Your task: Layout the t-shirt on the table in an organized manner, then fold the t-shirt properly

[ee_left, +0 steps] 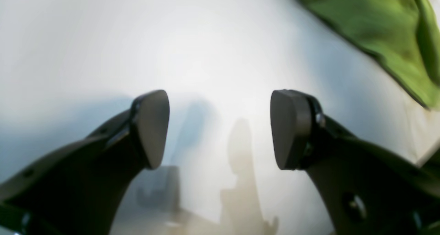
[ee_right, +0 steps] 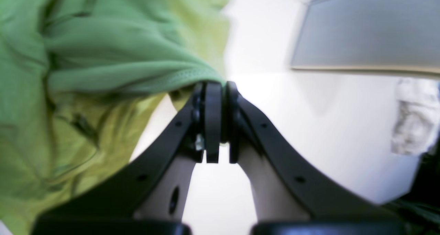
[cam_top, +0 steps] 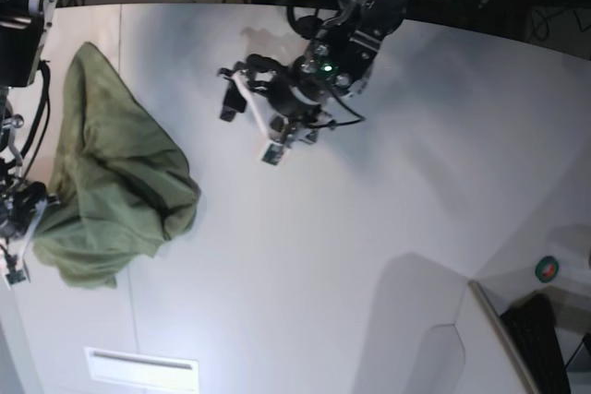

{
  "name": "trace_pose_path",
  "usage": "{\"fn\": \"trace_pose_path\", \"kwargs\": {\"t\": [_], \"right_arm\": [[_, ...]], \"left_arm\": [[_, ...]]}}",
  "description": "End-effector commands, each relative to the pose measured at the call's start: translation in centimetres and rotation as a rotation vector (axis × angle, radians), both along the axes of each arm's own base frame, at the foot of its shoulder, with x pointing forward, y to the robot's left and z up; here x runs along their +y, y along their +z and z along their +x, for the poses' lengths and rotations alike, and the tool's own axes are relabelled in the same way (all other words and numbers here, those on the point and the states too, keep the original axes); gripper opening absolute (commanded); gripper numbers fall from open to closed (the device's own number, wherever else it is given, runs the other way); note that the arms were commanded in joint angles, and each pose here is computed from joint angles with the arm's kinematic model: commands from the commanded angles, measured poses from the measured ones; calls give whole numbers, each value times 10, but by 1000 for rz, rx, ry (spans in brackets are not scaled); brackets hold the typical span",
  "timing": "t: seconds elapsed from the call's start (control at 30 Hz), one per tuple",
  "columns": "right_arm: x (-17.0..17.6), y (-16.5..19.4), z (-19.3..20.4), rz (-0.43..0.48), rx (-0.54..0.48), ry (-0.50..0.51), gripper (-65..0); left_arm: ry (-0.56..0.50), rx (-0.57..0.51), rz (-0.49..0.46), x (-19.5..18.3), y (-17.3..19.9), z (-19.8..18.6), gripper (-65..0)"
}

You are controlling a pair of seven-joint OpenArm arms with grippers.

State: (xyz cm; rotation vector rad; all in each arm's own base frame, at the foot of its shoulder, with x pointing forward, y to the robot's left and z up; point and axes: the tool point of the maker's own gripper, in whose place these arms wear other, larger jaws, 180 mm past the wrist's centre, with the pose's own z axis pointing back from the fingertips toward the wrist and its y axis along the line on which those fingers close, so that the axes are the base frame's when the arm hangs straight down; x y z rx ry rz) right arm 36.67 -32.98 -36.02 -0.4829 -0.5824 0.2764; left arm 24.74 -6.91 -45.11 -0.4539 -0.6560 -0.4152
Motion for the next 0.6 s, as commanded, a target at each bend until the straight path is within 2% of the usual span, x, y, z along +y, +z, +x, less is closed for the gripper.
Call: {"fn": "trace_pose_path", "kwargs": {"t": [0.0, 0.1, 0.2, 0.27, 0.33, 0.43, 0.57], "right_arm": [[-3, 23, 13, -16, -66, 6, -650], [-2, 33, 17, -26, -92, 13, -650], [1, 50, 21, -44, -138, 25, -650], [-3, 64, 22, -105, -160, 26, -650], [-11, 77, 22, -183, -172, 23, -650], [-13, 93, 29, -239, -220, 46, -650], [-15, 116, 42, -301, -270, 49, -650]], "left_arm": [[-40, -47, -68, -35, 21, 10, -216], [-170, -46, -72, -90, 23, 8, -216], [-283, -82, -25, -112, 19, 9, -216], [-327, -163, -90, -133, 36, 9, -217], [-281, -179, -153, -139, 48, 19, -217], [-198, -126, -199, -138, 52, 29, -217], [-78, -35, -210, -86, 29, 34, -217]]}}
